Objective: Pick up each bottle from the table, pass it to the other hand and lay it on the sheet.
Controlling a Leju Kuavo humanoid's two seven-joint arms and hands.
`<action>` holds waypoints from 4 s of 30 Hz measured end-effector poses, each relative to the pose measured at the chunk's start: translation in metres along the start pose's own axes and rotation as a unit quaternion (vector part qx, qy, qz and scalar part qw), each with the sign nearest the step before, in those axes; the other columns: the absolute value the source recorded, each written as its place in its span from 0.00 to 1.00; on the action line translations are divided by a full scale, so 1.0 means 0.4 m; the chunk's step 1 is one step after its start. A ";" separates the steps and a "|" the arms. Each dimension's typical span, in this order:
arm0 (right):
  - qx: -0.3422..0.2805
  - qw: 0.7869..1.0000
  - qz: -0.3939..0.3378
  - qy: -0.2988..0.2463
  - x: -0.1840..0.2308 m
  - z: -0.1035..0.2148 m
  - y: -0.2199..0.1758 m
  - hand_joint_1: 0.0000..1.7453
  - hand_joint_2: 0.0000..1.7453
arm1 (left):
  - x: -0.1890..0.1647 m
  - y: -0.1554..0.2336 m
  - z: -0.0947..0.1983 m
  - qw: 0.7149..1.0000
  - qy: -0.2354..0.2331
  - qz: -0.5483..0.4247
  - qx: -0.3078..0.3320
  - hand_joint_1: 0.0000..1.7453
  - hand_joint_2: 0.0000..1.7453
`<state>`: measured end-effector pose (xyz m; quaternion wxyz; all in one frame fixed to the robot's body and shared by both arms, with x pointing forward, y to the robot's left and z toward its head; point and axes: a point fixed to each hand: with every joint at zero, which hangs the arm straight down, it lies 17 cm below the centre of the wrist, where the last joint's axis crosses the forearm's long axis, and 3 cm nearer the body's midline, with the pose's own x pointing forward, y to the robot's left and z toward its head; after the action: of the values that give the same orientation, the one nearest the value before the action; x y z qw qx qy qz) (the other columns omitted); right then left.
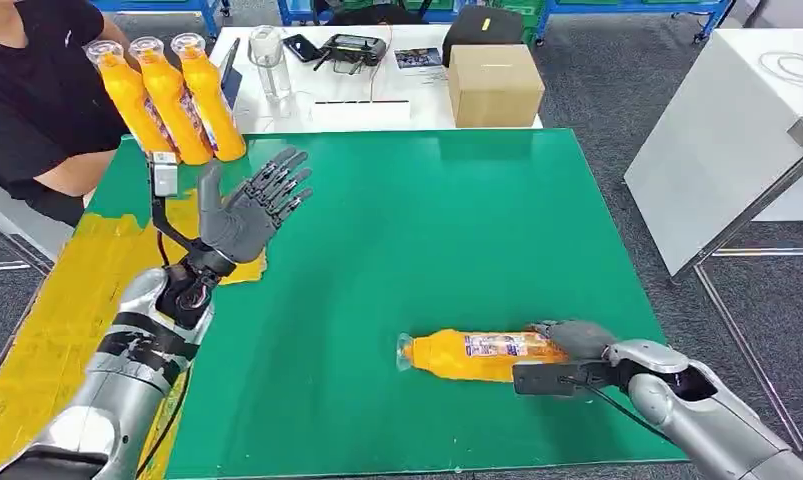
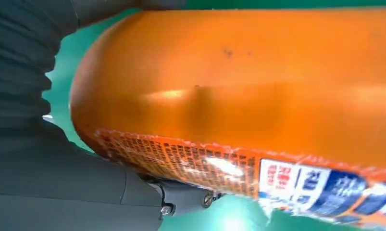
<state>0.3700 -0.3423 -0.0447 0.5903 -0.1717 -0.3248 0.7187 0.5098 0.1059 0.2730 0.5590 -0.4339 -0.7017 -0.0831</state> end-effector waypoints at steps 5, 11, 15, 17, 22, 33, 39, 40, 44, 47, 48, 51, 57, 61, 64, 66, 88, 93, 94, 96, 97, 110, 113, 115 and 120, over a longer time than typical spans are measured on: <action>-0.001 1.000 0.004 0.000 0.001 0.001 0.010 1.00 1.00 | 0.004 -0.005 -0.007 1.000 -0.003 0.003 -0.003 0.00 0.00; -0.006 1.000 0.008 0.005 0.002 0.001 0.015 1.00 1.00 | 0.005 -0.005 -0.011 1.000 -0.004 0.005 -0.004 0.00 0.00; -0.007 1.000 0.008 0.008 0.003 0.000 0.018 1.00 1.00 | 0.004 -0.006 -0.012 1.000 -0.003 0.005 -0.005 0.00 0.00; -0.007 1.000 0.009 0.008 0.004 0.001 0.019 1.00 1.00 | 0.004 -0.007 -0.012 1.000 -0.004 0.006 -0.006 0.00 0.00; -0.008 1.000 0.009 0.008 0.005 0.001 0.021 1.00 1.00 | 0.007 -0.007 -0.015 1.000 -0.005 0.005 -0.007 0.00 0.00; -0.013 1.000 0.001 0.014 0.007 -0.002 0.018 1.00 1.00 | 0.009 -0.006 -0.019 1.000 -0.005 0.005 -0.006 0.00 0.00; -0.046 0.998 -0.042 0.030 0.021 -0.016 0.005 1.00 1.00 | 0.008 0.010 -0.016 1.000 -0.004 0.004 0.007 0.00 0.00; -0.061 0.996 -0.063 0.036 0.029 -0.023 -0.012 1.00 1.00 | 0.008 0.019 -0.011 1.000 -0.004 0.003 0.014 0.00 0.00; -0.100 0.984 -0.140 0.044 0.055 -0.039 -0.052 1.00 1.00 | 0.014 0.046 0.017 0.999 -0.007 -0.002 0.033 0.00 0.00; -0.111 0.978 -0.169 0.046 0.058 -0.044 -0.062 1.00 1.00 | 0.018 0.062 0.037 0.999 -0.009 -0.004 0.041 0.00 0.00; -0.117 0.976 -0.181 0.044 0.062 -0.045 -0.067 1.00 1.00 | 0.019 0.067 0.041 0.999 -0.009 -0.006 0.045 0.00 0.00; -0.140 0.963 -0.228 0.037 0.072 -0.046 -0.087 1.00 1.00 | 0.029 0.086 0.060 0.998 -0.015 -0.013 0.058 0.00 0.00; -0.171 0.945 -0.275 0.038 0.078 -0.037 -0.111 1.00 1.00 | 0.038 0.107 0.101 0.997 -0.023 -0.018 0.075 0.00 0.00; -0.214 0.930 -0.296 0.032 0.104 -0.024 -0.138 1.00 1.00 | 0.028 0.132 0.128 0.994 -0.015 -0.020 0.103 0.00 0.00; -0.268 0.907 -0.323 0.012 0.144 0.003 -0.195 1.00 1.00 | 0.005 0.149 0.158 0.992 0.000 -0.004 0.124 0.00 0.00; -0.289 0.898 -0.332 0.001 0.167 0.020 -0.225 1.00 1.00 | -0.006 0.153 0.176 0.991 0.003 0.002 0.131 0.00 0.00; -0.391 0.830 -0.357 -0.176 0.523 0.180 -0.472 1.00 1.00 | -0.093 -0.146 0.156 0.998 0.005 0.010 0.055 0.00 1.00; -0.389 0.829 -0.356 -0.188 0.559 0.182 -0.475 1.00 1.00 | -0.081 -0.196 0.145 0.999 -0.008 0.023 0.033 0.00 1.00; -0.388 0.829 -0.356 -0.190 0.565 0.182 -0.474 1.00 1.00 | -0.078 -0.208 0.142 0.999 -0.011 0.026 0.028 0.00 1.00; -0.384 0.830 -0.356 -0.193 0.578 0.180 -0.471 1.00 1.00 | -0.073 -0.229 0.137 0.999 -0.015 0.030 0.017 0.00 1.00; -0.383 0.830 -0.356 -0.194 0.583 0.180 -0.470 1.00 1.00 | -0.073 -0.236 0.136 0.999 -0.015 0.031 0.014 0.00 1.00; -0.371 0.839 -0.340 -0.207 0.645 0.170 -0.466 1.00 1.00 | -0.074 -0.285 0.126 0.998 -0.015 0.057 -0.010 0.00 1.00; -0.363 0.843 -0.335 -0.213 0.673 0.164 -0.462 1.00 1.00 | -0.075 -0.286 0.126 0.998 -0.014 0.062 -0.011 0.00 1.00; -0.360 0.845 -0.332 -0.215 0.684 0.161 -0.460 1.00 1.00 | -0.075 -0.287 0.126 0.998 -0.014 0.063 -0.012 0.00 1.00; -0.341 0.858 -0.311 -0.225 0.737 0.149 -0.434 1.00 1.00 | -0.078 -0.291 0.124 0.998 -0.013 0.066 -0.015 0.00 1.00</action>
<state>0.3884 -0.0591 0.1551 0.5980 -0.0862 -0.7102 0.3613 0.3927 0.0485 0.2715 0.5479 -0.4887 -0.6771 -0.0507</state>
